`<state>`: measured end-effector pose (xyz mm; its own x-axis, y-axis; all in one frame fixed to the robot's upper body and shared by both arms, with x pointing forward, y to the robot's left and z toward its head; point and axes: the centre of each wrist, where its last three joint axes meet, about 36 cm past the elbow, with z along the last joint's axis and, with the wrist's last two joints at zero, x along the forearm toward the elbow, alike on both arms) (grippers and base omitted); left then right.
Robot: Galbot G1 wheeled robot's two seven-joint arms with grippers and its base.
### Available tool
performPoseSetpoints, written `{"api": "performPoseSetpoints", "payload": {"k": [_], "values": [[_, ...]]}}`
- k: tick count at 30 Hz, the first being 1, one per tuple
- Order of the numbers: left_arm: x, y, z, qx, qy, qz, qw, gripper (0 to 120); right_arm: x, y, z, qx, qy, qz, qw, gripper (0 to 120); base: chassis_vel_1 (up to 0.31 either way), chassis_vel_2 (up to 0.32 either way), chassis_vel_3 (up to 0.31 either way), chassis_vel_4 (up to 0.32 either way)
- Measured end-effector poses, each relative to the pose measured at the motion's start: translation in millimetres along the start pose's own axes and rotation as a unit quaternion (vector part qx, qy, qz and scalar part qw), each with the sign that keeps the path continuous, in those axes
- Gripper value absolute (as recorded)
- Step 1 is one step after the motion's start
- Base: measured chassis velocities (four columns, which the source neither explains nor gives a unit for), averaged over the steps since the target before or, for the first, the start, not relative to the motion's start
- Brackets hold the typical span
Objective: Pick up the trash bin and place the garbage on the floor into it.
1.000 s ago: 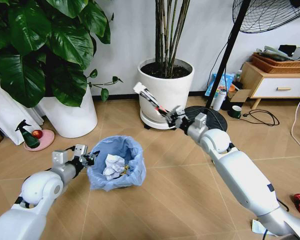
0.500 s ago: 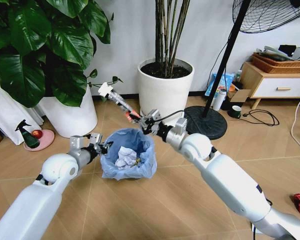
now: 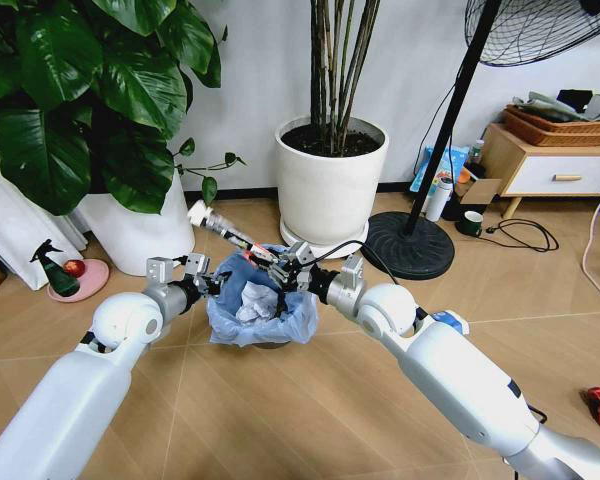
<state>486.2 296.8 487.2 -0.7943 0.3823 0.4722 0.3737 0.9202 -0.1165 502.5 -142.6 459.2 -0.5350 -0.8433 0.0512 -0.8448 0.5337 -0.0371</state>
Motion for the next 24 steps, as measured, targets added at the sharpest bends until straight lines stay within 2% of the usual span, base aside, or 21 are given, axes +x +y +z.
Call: {"api": "performPoseSetpoints", "payload": {"k": [2,5,7,11,13,15,19,24], "values": [[0.0,0.0,-0.2,0.0,0.0,0.0,1.0,1,0.4,-0.5,0.8,0.001,0.001,0.0,1.0,39,0.0,0.0,0.0,0.0],[0.4,-0.3,-0.8,-0.001,-0.001,0.0,1.0,1,3.5,-2.5,3.3,0.004,0.004,0.003,1.0,55,0.0,0.0,0.0,0.0],[0.6,-0.6,-1.1,-0.001,-0.001,0.001,1.0,1,4.3,-3.3,3.1,0.005,0.004,0.005,1.0,56,0.0,0.0,0.0,0.0],[2.1,-1.6,-2.6,-0.002,-0.004,0.002,1.0,1,8.3,-9.7,-6.3,0.011,-0.005,0.021,1.0,78,0.0,0.0,0.0,0.0],[2.5,-1.7,-2.5,-0.002,-0.004,0.002,1.0,1,9.4,-10.8,-8.5,0.011,-0.006,0.025,1.0,80,0.0,0.0,0.0,0.0],[4.5,-1.4,-0.1,0.0,-0.003,0.0,1.0,1,18.5,-18.0,-19.9,0.014,-0.011,0.049,0.999,91,0.0,0.0,0.0,0.0],[7.2,-1.1,5.9,0.001,0.0,-0.005,1.0,1,41.4,-30.9,-30.7,0.018,-0.011,0.09,0.996,100,0.0,0.0,0.0,0.0],[9.2,-2.3,10.5,0.0,-0.002,-0.012,0.9999,1,71.2,-43.4,-31.3,0.015,0.001,0.135,0.991,100,0.0,0.0,0.0,0.0]]}}
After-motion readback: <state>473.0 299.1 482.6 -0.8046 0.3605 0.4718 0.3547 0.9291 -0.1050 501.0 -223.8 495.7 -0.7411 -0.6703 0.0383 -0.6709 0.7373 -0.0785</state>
